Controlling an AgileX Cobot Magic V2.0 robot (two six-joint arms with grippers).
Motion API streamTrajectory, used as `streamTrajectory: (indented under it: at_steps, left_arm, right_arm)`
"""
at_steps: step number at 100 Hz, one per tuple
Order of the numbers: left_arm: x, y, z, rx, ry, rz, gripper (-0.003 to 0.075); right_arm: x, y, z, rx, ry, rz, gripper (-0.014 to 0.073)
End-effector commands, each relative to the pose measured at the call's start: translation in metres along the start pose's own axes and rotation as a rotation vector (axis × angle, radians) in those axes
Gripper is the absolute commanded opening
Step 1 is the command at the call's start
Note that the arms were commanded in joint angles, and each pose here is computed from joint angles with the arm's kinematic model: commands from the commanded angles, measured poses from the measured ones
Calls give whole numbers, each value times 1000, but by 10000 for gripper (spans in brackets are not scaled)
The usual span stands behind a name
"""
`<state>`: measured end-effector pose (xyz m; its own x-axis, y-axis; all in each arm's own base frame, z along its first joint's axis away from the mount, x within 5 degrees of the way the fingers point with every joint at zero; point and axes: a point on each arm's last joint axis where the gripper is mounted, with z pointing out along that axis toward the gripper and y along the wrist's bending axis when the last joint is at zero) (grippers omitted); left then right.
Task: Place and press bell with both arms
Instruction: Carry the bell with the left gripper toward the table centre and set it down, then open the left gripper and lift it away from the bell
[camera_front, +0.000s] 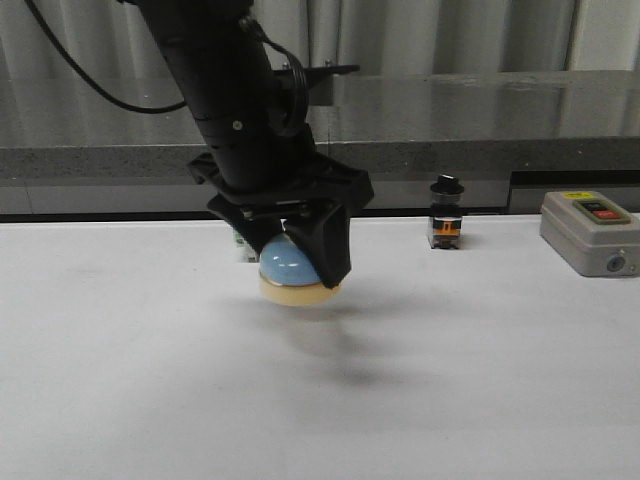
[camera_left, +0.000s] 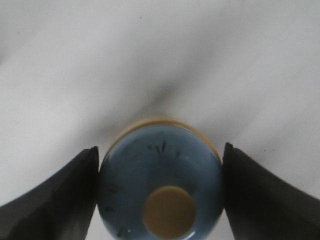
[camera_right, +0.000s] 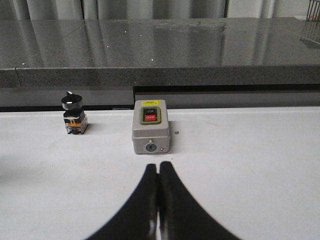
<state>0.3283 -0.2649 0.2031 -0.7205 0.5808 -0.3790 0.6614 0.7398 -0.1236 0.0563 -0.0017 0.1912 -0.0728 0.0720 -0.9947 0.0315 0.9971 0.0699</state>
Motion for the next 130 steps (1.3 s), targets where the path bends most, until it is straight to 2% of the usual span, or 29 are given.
streamTrajectory:
  at_steps: [1, 12, 27, 32, 56, 64, 71, 95, 130]
  left_arm:
    - [-12, -6, -18, 6, -93, 3, 311]
    - [-11, -5, -10, 7, -76, 0, 342]
    - [-14, -5, -12, 5, -94, 1, 503]
    - [-14, -5, -12, 4, -101, 1, 535]
    - [-15, -5, -14, 3, -109, 0, 532]
    - [-16, -5, -18, 2, -121, -7, 484]
    - [-18, -4, -26, -1, -146, -8, 393]
    - [-20, 14, -61, -30, -218, -41, -21]
    - [1, 80, -136, -134, -327, -200, -19]
  right_arm:
    - [-7, 1, -1, -9, -82, -11, -68]
    - [-7, 1, -1, -9, -82, -11, -68]
    - [-7, 1, -1, -9, -82, -11, -68]
    - [-7, 1, -1, -9, -82, -11, -68]
    - [-7, 1, -1, -9, -82, -11, -68]
    - [-7, 1, -1, -9, -82, -11, -68]
    - [-7, 1, -1, -9, -82, -11, -68]
    - [-7, 1, -1, -9, -82, -11, -68]
    - [-7, 1, -1, -9, -82, -11, -68]
